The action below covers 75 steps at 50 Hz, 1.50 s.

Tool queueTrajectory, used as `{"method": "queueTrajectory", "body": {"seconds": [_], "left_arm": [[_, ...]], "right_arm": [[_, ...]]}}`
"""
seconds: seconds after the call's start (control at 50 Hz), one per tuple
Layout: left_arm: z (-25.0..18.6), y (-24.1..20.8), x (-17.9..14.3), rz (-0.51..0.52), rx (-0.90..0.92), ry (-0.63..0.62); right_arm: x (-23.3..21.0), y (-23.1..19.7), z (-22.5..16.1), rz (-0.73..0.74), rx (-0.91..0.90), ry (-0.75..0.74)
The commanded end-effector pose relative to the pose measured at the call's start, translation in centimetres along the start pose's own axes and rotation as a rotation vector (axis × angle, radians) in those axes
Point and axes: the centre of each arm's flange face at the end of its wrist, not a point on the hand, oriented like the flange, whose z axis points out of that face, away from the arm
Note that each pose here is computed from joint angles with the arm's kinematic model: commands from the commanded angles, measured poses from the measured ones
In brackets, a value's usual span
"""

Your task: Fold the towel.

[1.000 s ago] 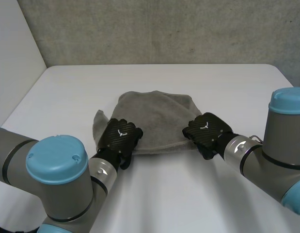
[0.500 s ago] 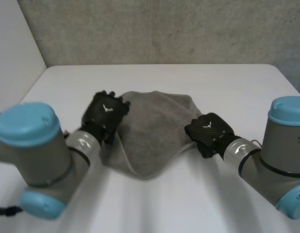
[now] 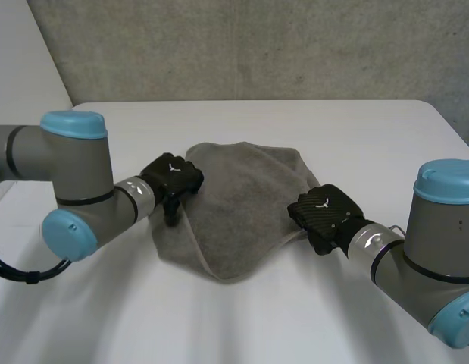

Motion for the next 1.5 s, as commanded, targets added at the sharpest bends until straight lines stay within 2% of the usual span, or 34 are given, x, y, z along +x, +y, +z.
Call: {"method": "queueTrajectory", "body": {"seconds": [0.02, 0.22, 0.4, 0.64, 0.82, 0.94, 0.98, 1.0, 1.1, 1.12, 1.18, 1.24, 1.36, 1.42, 1.46, 1.48, 1.5], "left_arm": [[0.6, 0.5, -0.1, -0.006, -0.026, -0.002], [0.3, 0.7, -0.1, -0.006, -0.037, -0.006], [-0.1, 3.4, -1.4, 0.098, -0.157, -0.102], [-1.4, 2.5, -1.9, 0.137, -0.086, -0.181], [-3.0, 0.5, -3.4, 0.126, -0.023, -0.244], [-4.4, -1.4, -4.0, 0.057, 0.049, -0.285], [-5.9, -3.5, -5.0, -0.004, 0.123, -0.326], [-5.9, -3.5, -5.0, -0.005, 0.124, -0.326], [-10.5, -8.7, -9.5, -0.116, 0.333, -0.48], [-10.5, -8.8, -9.5, -0.117, 0.333, -0.48], [-14.3, -12.3, -11.0, -0.193, 0.49, -0.545], [-15.9, -13.7, -11.6, -0.23, 0.568, -0.57], [-15.7, -13.1, -11.4, -0.245, 0.559, -0.57], [-14.0, -11.0, -10.8, -0.259, 0.487, -0.546], [-12.2, -8.6, -10.5, -0.265, 0.404, -0.529], [-12.2, -8.6, -10.5, -0.265, 0.403, -0.529], [-11.6, -7.5, -10.6, -0.263, 0.363, -0.532]], "right_arm": [[0.1, 0.1, 0.0, 0.001, 0.0, 0.003], [0.3, 0.2, 0.3, 0.001, 0.002, 0.009], [0.4, 0.1, 0.4, 0.014, 0.005, 0.013], [0.2, 0.0, 0.4, 0.011, 0.007, 0.008], [0.4, -0.1, 0.4, 0.013, 0.008, 0.017], [1.4, -1.5, 0.3, 0.058, 0.042, 0.058], [2.7, -4.2, -0.3, 0.092, 0.115, 0.094], [2.7, -4.2, -0.3, 0.092, 0.116, 0.094], [5.4, -10.3, -2.1, 0.093, 0.23, 0.135], [5.4, -10.3, -2.1, 0.093, 0.23, 0.135], [7.7, -15.4, -4.3, 0.058, 0.328, 0.188], [8.9, -17.6, -5.4, 0.048, 0.354, 0.218], [8.4, -17.1, -3.6, 0.049, 0.293, 0.168], [6.5, -15.2, -1.4, 0.028, 0.212, 0.088], [3.3, -12.7, 1.2, -0.009, 0.13, -0.024], [3.2, -12.6, 1.2, -0.009, 0.13, -0.025], [1.4, -11.5, 2.2, -0.027, 0.103, -0.087]]}}
